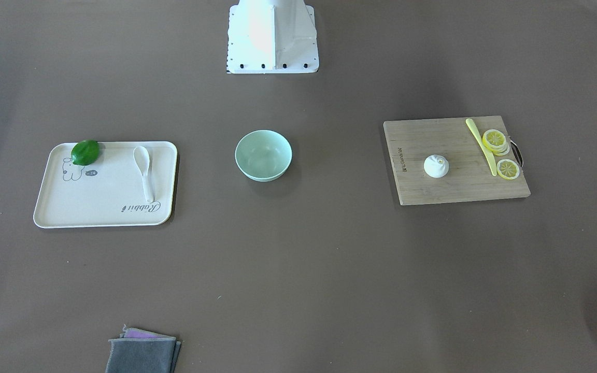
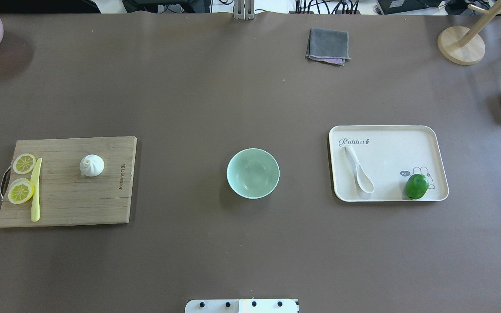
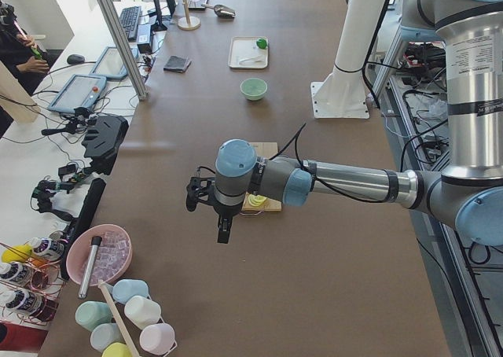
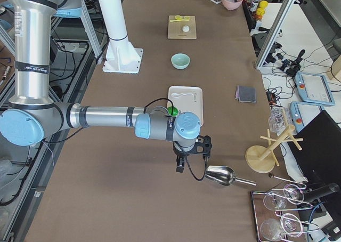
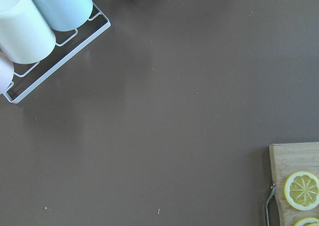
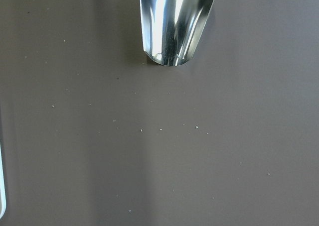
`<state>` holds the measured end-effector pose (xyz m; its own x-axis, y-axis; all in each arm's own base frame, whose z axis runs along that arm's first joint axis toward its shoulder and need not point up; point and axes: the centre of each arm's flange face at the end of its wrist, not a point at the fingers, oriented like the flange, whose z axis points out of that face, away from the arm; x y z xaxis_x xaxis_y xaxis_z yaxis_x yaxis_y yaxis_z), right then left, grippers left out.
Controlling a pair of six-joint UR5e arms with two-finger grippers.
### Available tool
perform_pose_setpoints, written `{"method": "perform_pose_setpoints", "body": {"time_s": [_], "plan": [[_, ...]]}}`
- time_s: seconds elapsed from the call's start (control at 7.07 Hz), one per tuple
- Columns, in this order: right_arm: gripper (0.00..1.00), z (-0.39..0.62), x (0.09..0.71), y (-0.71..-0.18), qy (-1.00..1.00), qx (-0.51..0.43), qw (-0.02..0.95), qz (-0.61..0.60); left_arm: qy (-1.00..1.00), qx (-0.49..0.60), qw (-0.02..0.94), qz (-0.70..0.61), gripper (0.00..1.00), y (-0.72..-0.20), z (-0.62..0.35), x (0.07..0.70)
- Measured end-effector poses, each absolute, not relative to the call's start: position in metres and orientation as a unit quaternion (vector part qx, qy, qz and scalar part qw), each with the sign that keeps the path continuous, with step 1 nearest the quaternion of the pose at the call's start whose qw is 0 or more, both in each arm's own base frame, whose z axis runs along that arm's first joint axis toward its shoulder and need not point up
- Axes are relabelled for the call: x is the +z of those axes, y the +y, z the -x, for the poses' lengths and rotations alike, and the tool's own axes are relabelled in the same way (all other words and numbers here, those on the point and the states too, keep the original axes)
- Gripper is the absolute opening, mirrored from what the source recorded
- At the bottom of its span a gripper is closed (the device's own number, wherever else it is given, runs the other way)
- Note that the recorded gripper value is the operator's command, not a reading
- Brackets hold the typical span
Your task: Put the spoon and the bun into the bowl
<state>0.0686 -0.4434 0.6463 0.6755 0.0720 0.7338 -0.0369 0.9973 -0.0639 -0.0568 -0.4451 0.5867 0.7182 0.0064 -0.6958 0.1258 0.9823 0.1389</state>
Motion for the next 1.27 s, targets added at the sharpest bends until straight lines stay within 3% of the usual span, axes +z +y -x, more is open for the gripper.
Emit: {"method": "perform_pose_setpoints", "body": {"time_s": [0.71,1.27], "plan": [[1.0,-0.068,0.639,-0.449,-0.401,0.026,0.915,0.014,0.375,-0.027,0.921,-0.1,0.98,-0.451,0.055,0.574],[1.0,-0.032,0.578,-0.498,-0.402,-0.024,0.915,-0.023,0.403,0.039,0.9,-0.159,0.98,-0.517,-0.032,0.472]]}}
